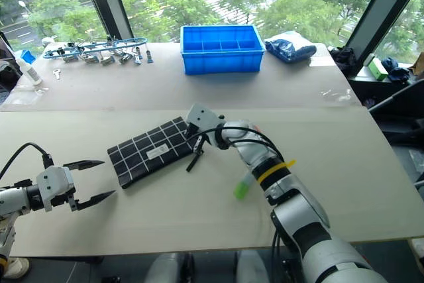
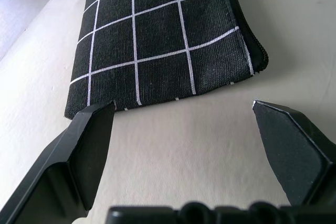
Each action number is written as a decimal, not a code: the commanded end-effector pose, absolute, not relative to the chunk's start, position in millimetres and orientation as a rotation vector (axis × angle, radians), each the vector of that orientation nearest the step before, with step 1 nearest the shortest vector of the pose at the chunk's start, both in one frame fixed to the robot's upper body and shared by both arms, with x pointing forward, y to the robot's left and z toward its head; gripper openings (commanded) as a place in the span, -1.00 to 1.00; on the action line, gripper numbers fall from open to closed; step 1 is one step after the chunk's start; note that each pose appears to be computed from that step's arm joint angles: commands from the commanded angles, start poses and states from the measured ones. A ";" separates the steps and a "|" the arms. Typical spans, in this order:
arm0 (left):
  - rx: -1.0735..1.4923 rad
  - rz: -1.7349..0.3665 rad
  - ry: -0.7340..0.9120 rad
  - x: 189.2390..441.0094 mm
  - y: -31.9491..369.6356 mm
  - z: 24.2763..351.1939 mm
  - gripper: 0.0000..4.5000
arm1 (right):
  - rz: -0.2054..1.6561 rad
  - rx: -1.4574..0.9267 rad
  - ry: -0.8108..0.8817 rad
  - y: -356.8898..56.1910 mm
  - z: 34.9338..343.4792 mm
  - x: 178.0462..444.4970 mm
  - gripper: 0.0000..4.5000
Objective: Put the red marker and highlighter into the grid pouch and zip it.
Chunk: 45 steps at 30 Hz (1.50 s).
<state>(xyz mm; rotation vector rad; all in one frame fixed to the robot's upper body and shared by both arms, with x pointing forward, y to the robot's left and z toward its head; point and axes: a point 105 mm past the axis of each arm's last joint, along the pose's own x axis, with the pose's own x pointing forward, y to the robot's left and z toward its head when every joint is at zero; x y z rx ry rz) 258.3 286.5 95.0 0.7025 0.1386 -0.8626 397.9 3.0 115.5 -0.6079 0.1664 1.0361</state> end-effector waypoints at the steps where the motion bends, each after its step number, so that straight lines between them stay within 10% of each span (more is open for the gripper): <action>1: 0.772 -0.877 0.124 258.5 285.0 99.1 1.00 | 1.070 -0.704 0.125 10.0 114.2 397.9 -0.98; 17: 0.788 -0.910 0.073 276.2 273.8 103.7 1.00 | 1.190 -0.503 0.018 17.3 157.3 387.6 -0.98; 30: 0.776 -0.919 0.055 281.9 271.2 106.1 1.00 | 1.086 -0.744 0.259 4.3 76.6 385.9 -0.98; 45: 0.792 -0.952 0.091 283.2 258.3 87.5 1.00 | 1.083 -0.700 0.236 3.8 89.4 391.1 -0.98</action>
